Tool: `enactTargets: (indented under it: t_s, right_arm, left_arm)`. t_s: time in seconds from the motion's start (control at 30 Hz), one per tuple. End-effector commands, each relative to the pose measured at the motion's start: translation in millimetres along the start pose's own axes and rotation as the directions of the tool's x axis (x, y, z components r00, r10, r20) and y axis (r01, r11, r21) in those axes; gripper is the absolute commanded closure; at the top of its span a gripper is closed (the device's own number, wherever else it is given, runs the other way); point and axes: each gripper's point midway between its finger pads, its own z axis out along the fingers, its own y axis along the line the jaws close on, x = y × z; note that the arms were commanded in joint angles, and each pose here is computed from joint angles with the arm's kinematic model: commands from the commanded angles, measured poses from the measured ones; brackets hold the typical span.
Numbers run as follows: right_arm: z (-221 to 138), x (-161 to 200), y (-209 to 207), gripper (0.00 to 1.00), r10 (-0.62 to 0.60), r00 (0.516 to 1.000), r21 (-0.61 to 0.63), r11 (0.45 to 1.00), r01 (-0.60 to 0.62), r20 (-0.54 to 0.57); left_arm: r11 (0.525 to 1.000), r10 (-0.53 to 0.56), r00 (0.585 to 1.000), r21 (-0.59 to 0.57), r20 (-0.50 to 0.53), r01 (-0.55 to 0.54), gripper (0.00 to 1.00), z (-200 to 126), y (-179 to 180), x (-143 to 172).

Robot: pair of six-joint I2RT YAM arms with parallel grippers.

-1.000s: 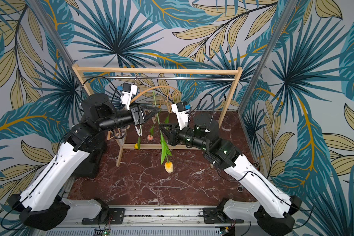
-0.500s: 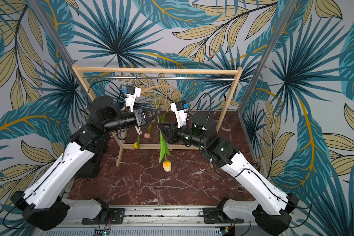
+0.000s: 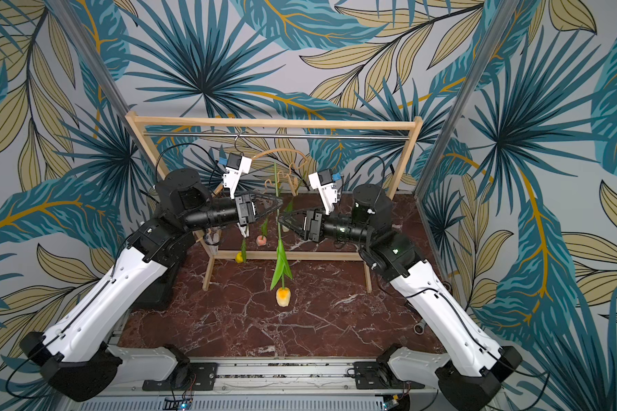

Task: Dry the flowers on a clothes hanger
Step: Pick up the flower at the center of the board.

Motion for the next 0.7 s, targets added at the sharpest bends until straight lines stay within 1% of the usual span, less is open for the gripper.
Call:
enactTargets:
  t_s: [0.0, 0.03, 0.2, 0.33, 0.47, 0.6, 0.67]
  right_arm:
    - [-1.7, 12.5, 15.3, 0.47, 0.034, 0.997, -0.110, 0.993, -0.041, -0.062]
    - [-0.3, 14.2, 14.6, 0.49, 0.044, 0.996, -0.115, 0.992, -0.052, -0.072]
    - [3.3, 19.5, 7.6, 0.68, 0.068, 0.994, -0.105, 0.991, -0.077, -0.088]
    - [4.4, 24.7, 3.5, 0.75, 0.079, 0.991, -0.097, 0.991, -0.089, -0.106]
    - [2.8, 27.4, 2.8, 0.78, 0.079, 0.991, -0.091, 0.992, -0.089, -0.109]
    - [3.0, 26.7, 1.9, 0.86, 0.079, 0.991, -0.087, 0.992, -0.089, -0.108]
    - [3.4, 26.6, 2.1, 0.88, 0.079, 0.991, -0.087, 0.992, -0.089, -0.108]
  left_arm:
    - [0.996, 0.041, 0.999, 0.085, 0.000, -0.041, 1.00, -4.9, -17.6, 0.0]
    - [0.995, 0.041, 0.999, 0.095, 0.000, -0.040, 1.00, -4.7, -18.9, 0.0]
    - [0.993, 0.045, 0.999, 0.112, 0.006, -0.045, 1.00, -5.1, -21.8, -1.4]
    - [0.993, 0.039, 0.999, 0.108, 0.003, -0.039, 1.00, -3.9, -19.5, -0.5]
    - [0.994, 0.037, 0.999, 0.107, 0.002, -0.037, 1.00, -4.0, -19.3, -0.3]
    - [0.995, 0.033, 0.999, 0.098, 0.003, -0.033, 1.00, -3.1, -17.0, -0.5]
    - [0.995, 0.030, 1.000, 0.098, 0.001, -0.030, 1.00, -2.5, -16.3, -0.2]
